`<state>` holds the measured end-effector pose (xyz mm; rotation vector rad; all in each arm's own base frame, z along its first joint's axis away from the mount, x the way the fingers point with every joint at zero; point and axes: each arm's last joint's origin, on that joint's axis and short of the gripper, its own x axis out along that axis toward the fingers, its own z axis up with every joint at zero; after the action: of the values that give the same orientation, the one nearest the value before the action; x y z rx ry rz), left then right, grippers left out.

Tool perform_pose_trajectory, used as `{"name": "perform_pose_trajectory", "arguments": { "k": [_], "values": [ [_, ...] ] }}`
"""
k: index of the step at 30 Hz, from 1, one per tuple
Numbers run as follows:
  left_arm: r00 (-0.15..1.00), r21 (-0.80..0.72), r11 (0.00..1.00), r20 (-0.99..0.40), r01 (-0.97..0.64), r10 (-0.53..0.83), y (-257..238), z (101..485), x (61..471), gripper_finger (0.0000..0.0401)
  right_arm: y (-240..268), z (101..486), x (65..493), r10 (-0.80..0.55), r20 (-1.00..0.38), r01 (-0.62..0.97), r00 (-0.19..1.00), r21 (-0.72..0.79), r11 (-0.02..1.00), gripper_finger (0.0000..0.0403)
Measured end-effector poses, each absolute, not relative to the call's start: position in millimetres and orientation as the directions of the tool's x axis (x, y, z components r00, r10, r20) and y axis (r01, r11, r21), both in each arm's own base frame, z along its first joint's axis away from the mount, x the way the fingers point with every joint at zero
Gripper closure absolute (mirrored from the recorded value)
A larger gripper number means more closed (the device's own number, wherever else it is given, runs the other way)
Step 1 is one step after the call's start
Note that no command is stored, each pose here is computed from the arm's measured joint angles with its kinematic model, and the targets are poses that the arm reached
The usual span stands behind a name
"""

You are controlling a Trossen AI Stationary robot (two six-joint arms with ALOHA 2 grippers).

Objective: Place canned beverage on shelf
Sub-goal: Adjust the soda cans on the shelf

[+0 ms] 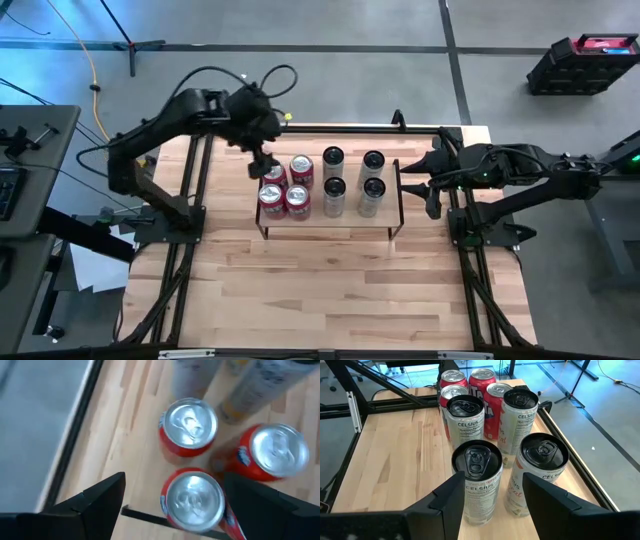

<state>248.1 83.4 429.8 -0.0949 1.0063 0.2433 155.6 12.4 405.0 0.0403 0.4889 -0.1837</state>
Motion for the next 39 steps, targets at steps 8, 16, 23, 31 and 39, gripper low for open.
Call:
{"name": "perform_pose_trajectory", "arguments": {
  "k": [8,16,23,31,39],
  "values": [
    [0.490,0.082,0.979,-0.856,-0.189,0.166,61.7,437.3,232.6,0.0075,12.4,405.0,155.6,-0.166,-0.470,0.185,0.867,-0.005,0.983,0.0219],
    [0.443,0.145,0.980,-0.876,-0.136,0.191,56.6,429.7,242.8,0.0075,12.4,405.0,155.6,-0.166,-0.470,0.185,0.867,-0.005,0.983,0.0219],
    [0.445,0.121,0.990,-0.884,-0.079,0.144,53.4,426.2,248.0,0.0075,12.4,405.1,155.5,-0.166,-0.470,0.188,0.867,-0.001,0.982,0.0219],
    [0.403,0.115,0.991,-0.906,-0.063,0.131,55.1,403.2,255.8,0.0075,12.3,405.1,155.5,-0.166,-0.470,0.187,0.867,-0.002,0.982,0.0219],
    [0.407,0.141,0.988,-0.900,-0.064,0.155,57.7,397.9,259.4,0.0075,12.4,405.1,155.5,-0.166,-0.470,0.185,0.867,-0.005,0.983,0.0219]
  ]
}}
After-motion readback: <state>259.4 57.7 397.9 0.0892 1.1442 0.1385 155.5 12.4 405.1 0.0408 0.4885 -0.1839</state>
